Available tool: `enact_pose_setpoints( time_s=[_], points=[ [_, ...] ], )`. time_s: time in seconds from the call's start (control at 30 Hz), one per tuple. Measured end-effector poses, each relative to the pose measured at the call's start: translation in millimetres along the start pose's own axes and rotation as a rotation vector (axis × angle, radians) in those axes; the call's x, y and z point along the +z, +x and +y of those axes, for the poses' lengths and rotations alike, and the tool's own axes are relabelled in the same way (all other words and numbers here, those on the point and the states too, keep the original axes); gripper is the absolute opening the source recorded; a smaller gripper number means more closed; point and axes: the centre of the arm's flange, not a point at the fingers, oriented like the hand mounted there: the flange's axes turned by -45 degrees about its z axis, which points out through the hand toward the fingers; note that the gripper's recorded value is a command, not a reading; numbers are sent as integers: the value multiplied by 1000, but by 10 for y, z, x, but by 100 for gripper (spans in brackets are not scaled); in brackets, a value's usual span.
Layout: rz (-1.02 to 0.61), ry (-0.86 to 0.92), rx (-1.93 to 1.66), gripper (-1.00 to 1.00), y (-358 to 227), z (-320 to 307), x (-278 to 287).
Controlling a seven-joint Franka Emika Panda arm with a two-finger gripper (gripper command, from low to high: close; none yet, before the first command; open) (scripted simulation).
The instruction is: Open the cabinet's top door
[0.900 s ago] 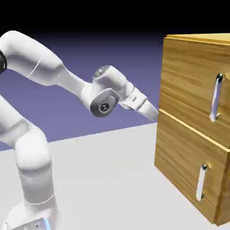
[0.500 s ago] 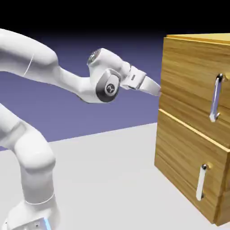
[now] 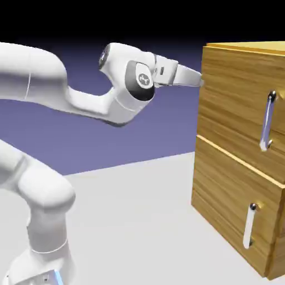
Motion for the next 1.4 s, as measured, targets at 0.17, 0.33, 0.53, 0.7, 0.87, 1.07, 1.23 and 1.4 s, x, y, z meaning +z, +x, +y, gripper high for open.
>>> enact_pose_setpoints(
  time_s=[0.17,0.33,0.53,0.7,0.87,1.07,1.23,1.4],
  points=[
    [73,-3,6,0,68,204,-80],
    [135,-8,16,0,68,443,-113],
    [196,-16,32,0,-21,767,-80],
    [232,-23,46,0,-169,1055,11],
    [256,-30,61,0,-384,1349,158],
    [265,-37,76,0,-730,1693,404],
    [258,-42,86,0,-1090,1960,654],
    [254,-42,90,0,-1145,2050,935]
  ],
)
